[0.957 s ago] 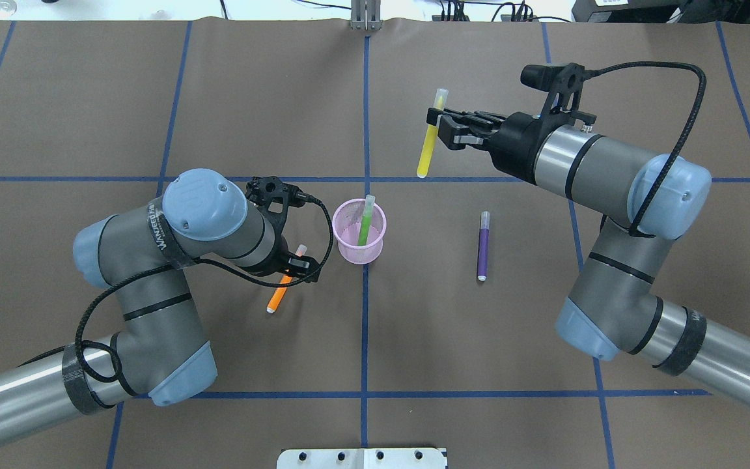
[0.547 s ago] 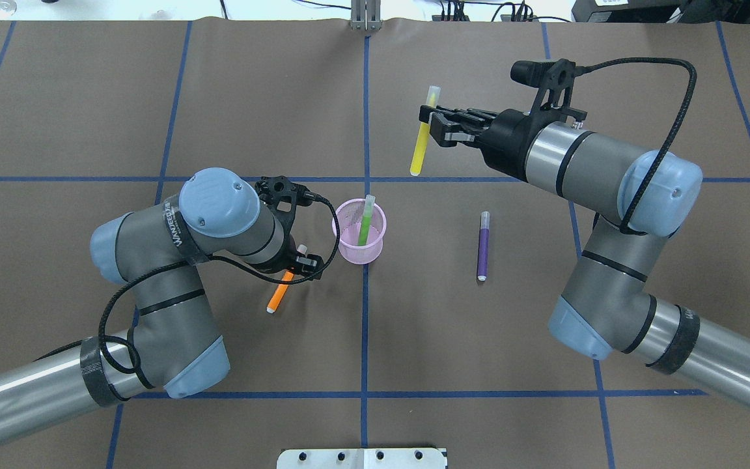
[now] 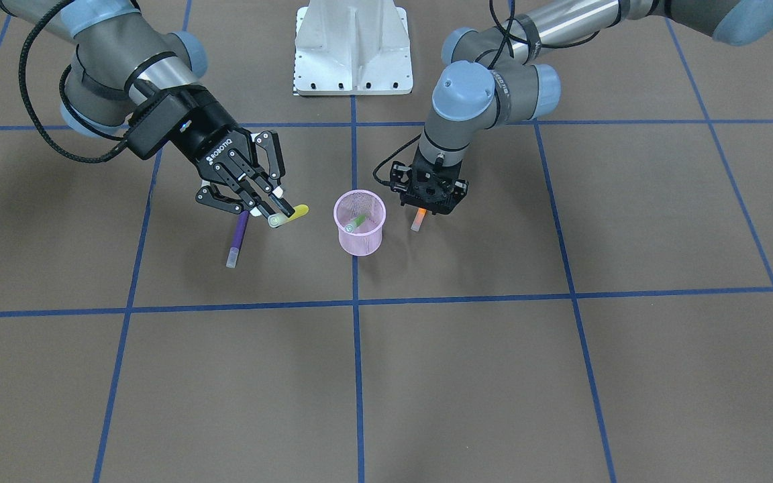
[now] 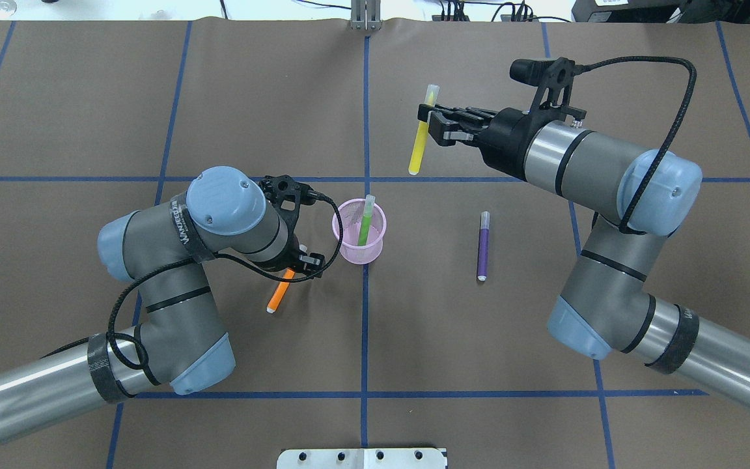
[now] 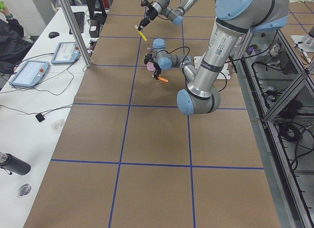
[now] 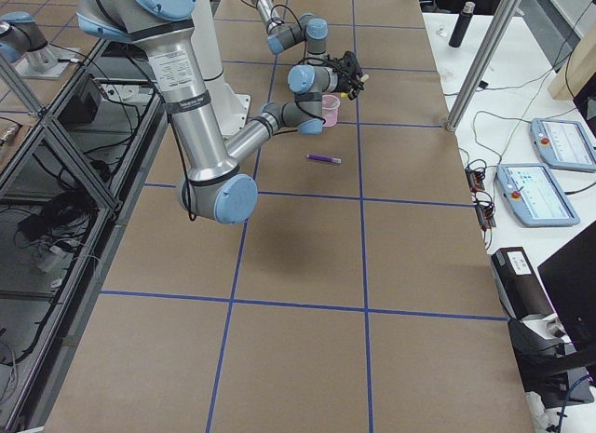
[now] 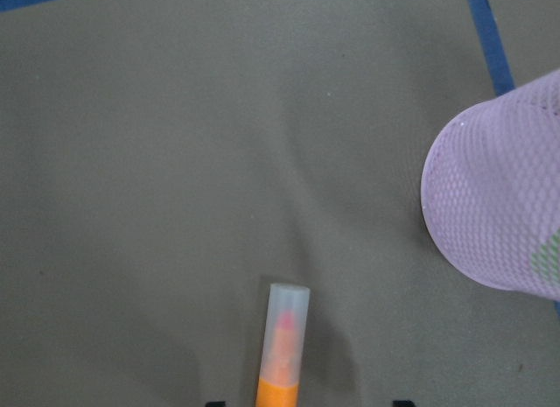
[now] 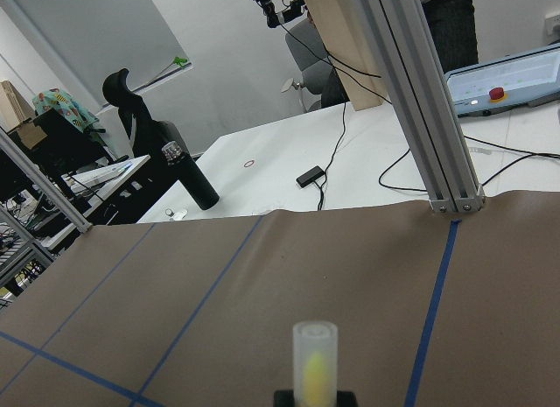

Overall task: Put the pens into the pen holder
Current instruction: 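Grasp the orange marker with left gripper while right carries yellow marker, then lift the orange marker while the right gripper drops yellow into cup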

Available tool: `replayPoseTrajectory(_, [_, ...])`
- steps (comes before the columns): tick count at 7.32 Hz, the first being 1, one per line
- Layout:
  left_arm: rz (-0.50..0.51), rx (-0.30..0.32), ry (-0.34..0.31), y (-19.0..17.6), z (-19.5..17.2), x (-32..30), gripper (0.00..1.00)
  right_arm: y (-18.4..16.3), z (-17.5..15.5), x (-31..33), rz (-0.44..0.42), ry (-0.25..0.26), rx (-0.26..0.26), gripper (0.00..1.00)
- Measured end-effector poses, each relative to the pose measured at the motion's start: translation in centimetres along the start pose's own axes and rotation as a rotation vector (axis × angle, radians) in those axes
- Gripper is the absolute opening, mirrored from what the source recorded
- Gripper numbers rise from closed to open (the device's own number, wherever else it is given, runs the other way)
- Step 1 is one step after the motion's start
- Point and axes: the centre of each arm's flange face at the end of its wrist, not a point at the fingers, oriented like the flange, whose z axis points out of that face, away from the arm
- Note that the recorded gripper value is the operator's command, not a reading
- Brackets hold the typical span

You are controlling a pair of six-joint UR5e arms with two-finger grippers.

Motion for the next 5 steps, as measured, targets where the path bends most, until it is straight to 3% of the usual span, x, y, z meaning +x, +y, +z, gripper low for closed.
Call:
replayPoseTrajectory(1, [0.01, -0.002, -0.003, -0.04, 0.14, -0.1, 0.5, -0.01, -0.01, -0.01, 0.0, 0.0, 0.0, 0.0])
replayPoseTrajectory(5, [0.016, -0.004, -0.007, -0.05, 0.35, -0.23, 0.46, -0.03, -0.04, 0.02, 0.0, 0.0, 0.001, 0.0])
